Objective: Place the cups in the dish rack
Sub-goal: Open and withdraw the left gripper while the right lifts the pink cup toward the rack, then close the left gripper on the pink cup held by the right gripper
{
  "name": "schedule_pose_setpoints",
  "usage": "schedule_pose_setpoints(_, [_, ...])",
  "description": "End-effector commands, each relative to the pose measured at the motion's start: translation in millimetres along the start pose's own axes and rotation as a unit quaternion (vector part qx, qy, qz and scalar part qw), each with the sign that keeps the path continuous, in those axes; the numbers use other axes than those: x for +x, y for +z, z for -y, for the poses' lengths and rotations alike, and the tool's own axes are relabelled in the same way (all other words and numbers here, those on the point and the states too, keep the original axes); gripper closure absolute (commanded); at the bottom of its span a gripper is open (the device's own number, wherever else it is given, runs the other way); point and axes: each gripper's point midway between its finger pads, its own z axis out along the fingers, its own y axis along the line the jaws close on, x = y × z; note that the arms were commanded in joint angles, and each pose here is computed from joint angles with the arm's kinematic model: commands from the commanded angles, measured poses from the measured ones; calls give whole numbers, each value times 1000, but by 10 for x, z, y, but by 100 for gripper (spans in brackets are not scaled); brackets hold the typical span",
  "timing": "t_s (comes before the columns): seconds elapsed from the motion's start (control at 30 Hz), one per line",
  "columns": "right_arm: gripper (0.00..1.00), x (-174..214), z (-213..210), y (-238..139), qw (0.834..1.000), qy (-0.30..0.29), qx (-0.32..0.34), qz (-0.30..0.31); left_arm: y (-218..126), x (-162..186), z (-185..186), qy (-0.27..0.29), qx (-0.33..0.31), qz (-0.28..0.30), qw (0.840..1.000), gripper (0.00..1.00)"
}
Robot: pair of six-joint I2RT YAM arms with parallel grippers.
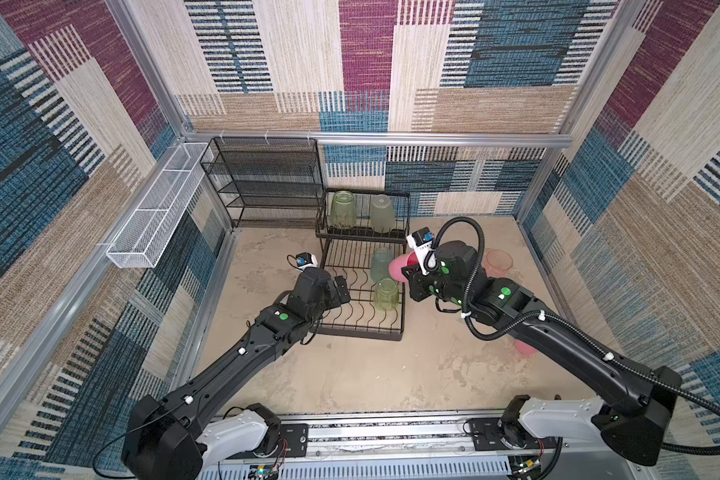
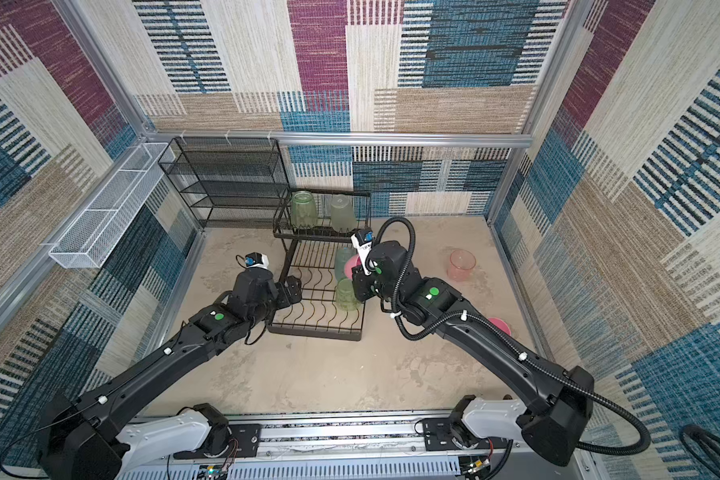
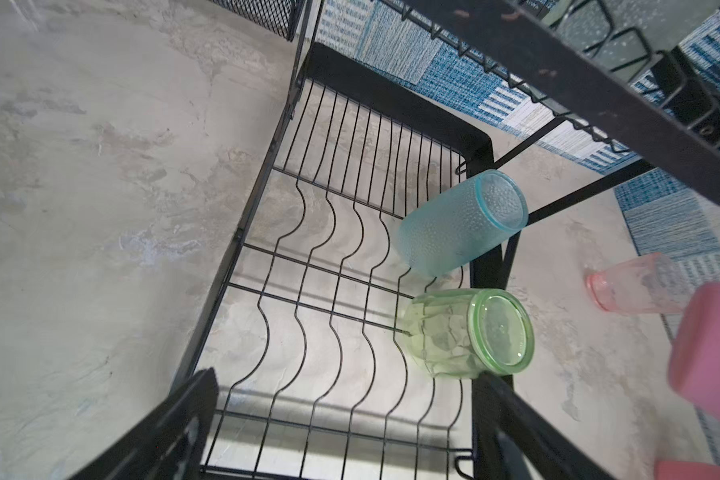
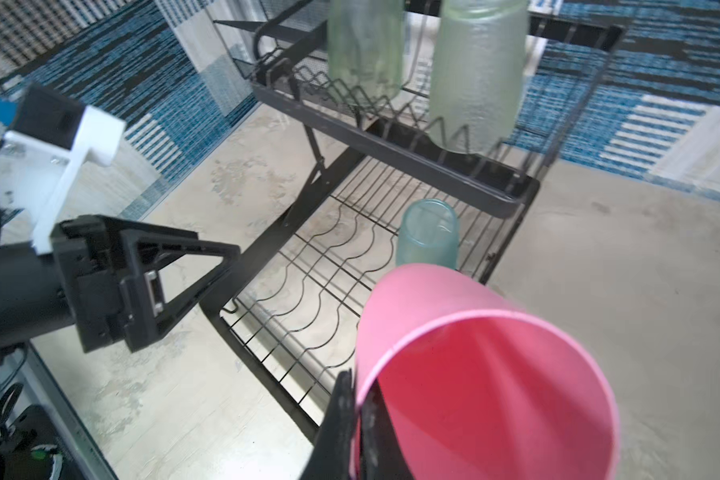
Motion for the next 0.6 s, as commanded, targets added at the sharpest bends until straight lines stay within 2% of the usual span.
schedule_pose_setpoints(0.0, [100,-177,-358,86,996,-39,-69,29,-65,-17,39,-68,36,-47,996,1])
schedule_pose_setpoints(0.1, [100,-213,-579,188,990,-63,-117,44,-120,-156,-59,-136,43,-52,988,1])
schedule_pose_setpoints(0.2, [100,-235,-690,293,984,-75,-146,69,-173,-284,-161,-217,57,-49,973,1])
schedule_pose_setpoints(0.27, [100,-246,-764,364,980,-77,-167,80,-175,-356,-210,-272,75,-50,958,1])
schedule_pose_setpoints(0.4, [100,-282,-944,494,968,-72,-216,103,-100,-423,-237,-381,129,-74,913,1])
schedule_pose_setpoints(0.57, [100,-331,-1068,611,958,-65,-247,129,-49,-516,-214,-455,179,-79,869,1])
